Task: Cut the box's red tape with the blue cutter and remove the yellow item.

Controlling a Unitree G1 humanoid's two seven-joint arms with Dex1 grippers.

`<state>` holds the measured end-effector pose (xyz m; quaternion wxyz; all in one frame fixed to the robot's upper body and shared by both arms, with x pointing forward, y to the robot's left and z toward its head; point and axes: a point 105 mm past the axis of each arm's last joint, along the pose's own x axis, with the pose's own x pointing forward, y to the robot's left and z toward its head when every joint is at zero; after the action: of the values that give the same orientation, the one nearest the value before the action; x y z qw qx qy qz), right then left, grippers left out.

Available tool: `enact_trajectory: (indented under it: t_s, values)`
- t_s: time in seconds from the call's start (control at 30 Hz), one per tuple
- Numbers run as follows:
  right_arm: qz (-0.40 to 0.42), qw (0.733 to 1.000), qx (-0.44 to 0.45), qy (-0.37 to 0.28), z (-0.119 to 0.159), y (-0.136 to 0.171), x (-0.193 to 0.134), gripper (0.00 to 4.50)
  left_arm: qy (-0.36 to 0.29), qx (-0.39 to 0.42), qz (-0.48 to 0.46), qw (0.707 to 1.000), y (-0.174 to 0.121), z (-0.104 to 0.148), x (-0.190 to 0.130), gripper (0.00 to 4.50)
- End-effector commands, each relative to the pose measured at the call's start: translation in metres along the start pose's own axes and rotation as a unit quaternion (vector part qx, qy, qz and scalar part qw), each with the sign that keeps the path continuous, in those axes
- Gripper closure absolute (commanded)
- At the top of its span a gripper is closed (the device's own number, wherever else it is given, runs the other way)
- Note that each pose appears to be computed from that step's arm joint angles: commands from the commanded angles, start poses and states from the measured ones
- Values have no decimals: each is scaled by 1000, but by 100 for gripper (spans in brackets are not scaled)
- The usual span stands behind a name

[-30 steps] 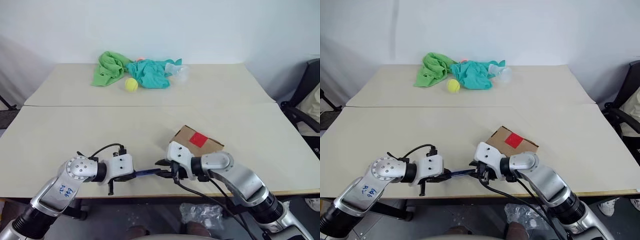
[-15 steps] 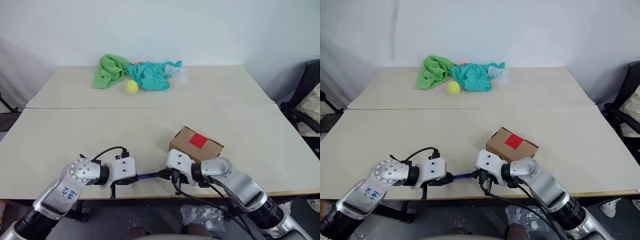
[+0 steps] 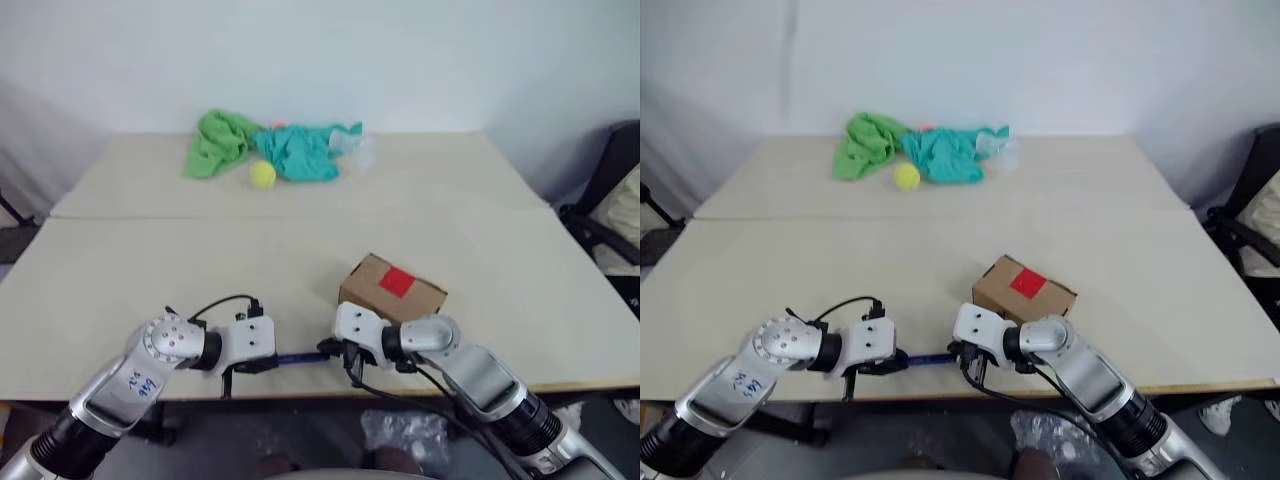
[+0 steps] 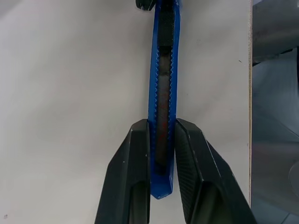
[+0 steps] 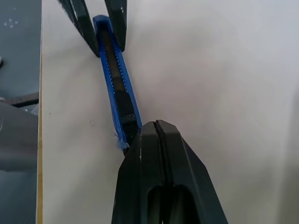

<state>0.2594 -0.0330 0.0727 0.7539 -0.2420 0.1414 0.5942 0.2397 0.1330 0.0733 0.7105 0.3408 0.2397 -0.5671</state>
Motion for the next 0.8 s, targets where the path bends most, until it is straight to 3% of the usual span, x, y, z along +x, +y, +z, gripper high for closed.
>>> enact_trajectory:
  t_s: [0.03, 0.17, 0.47, 0.8]
  values:
    - [17, 1000, -12, -6, 5, 7, 1, 447, 20, -25, -42, 999, -18, -13, 13, 407]
    - [9, 999, -18, -30, 19, 4, -5, 447, 24, -27, -43, 998, -18, -13, 14, 407]
    - [23, 999, -17, -30, 22, 8, -22, 447, 27, -35, -38, 998, -17, -12, 15, 407]
    - [30, 999, -10, 4, 2, 9, -19, 447, 27, -37, -38, 998, -17, -11, 16, 407]
